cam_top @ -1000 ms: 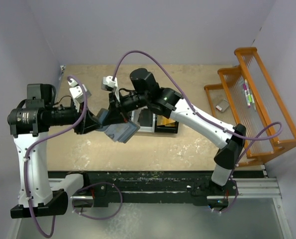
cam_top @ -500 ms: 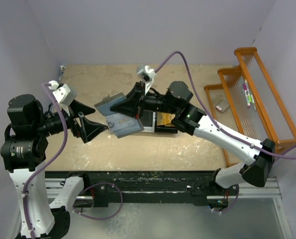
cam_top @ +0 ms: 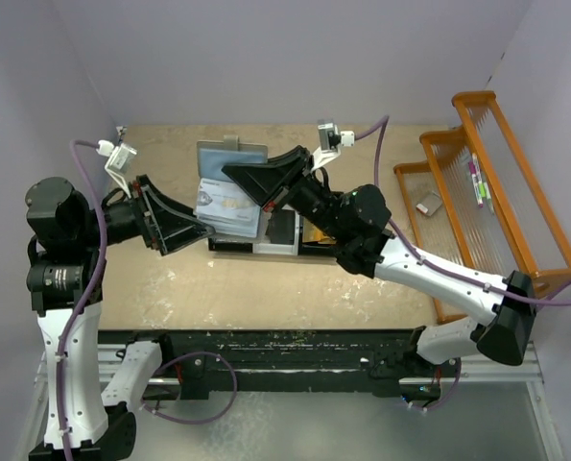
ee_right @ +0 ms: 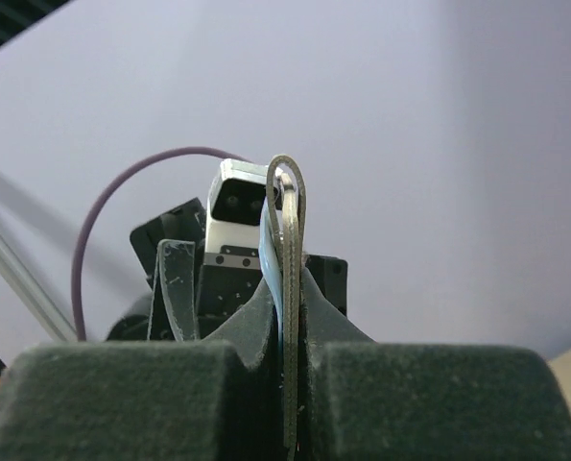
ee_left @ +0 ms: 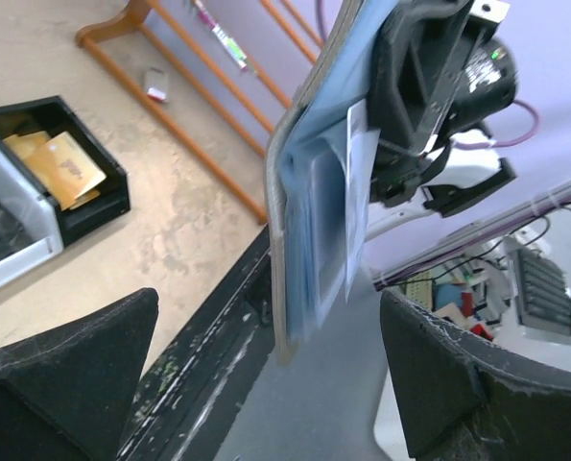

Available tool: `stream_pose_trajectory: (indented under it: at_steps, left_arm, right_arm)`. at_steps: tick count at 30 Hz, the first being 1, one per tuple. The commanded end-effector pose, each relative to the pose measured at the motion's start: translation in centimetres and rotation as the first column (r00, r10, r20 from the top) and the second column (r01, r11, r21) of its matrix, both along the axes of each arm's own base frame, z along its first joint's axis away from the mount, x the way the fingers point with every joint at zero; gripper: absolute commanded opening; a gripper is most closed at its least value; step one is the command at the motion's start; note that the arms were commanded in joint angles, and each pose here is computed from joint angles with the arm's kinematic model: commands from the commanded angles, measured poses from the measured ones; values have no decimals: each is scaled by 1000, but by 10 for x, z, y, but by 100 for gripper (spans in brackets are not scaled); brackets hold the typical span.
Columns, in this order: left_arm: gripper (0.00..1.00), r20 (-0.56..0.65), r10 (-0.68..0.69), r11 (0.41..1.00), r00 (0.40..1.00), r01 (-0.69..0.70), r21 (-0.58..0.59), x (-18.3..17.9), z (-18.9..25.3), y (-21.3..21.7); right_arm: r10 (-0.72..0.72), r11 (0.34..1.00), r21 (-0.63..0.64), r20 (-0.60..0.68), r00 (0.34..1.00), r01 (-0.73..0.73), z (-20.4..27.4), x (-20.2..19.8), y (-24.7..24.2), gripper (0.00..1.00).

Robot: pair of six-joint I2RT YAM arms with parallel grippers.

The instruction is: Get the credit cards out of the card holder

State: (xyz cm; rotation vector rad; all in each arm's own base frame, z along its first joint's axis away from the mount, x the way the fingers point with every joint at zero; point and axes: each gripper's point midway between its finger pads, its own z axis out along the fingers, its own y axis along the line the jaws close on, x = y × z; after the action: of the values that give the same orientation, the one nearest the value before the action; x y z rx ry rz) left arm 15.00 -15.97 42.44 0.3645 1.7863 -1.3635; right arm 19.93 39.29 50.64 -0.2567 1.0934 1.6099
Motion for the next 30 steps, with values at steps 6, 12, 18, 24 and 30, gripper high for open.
stream_pose_trajectory:
  at_steps: [6, 12, 18, 24, 30]
  left_arm:
    - [95, 48, -64, 991, 997, 69, -116, -11, 49, -7]
    - [54, 27, -39, 992, 999, 42, -121, -8, 36, -6]
    - [13, -20, -27, 994, 999, 25, -108, -6, 16, -5]
    - [0, -9, -69, 995, 998, 68, -69, -6, 11, -5]
    - [0, 47, -90, 988, 995, 83, 133, -1, -12, 4]
  right_arm:
    - [-36, 971, 232, -57, 998, 49, 46, -5, -8, 0]
    - [-26, 964, 263, -88, 996, 48, 40, -7, 3, 0]
    - [-33, 965, 256, -96, 995, 57, 31, -6, 8, 0]
    - [25, 995, 95, -98, 995, -15, 4, -1, 13, 41]
    - [318, 890, -325, -59, 946, -319, -53, 7, 17, 52]
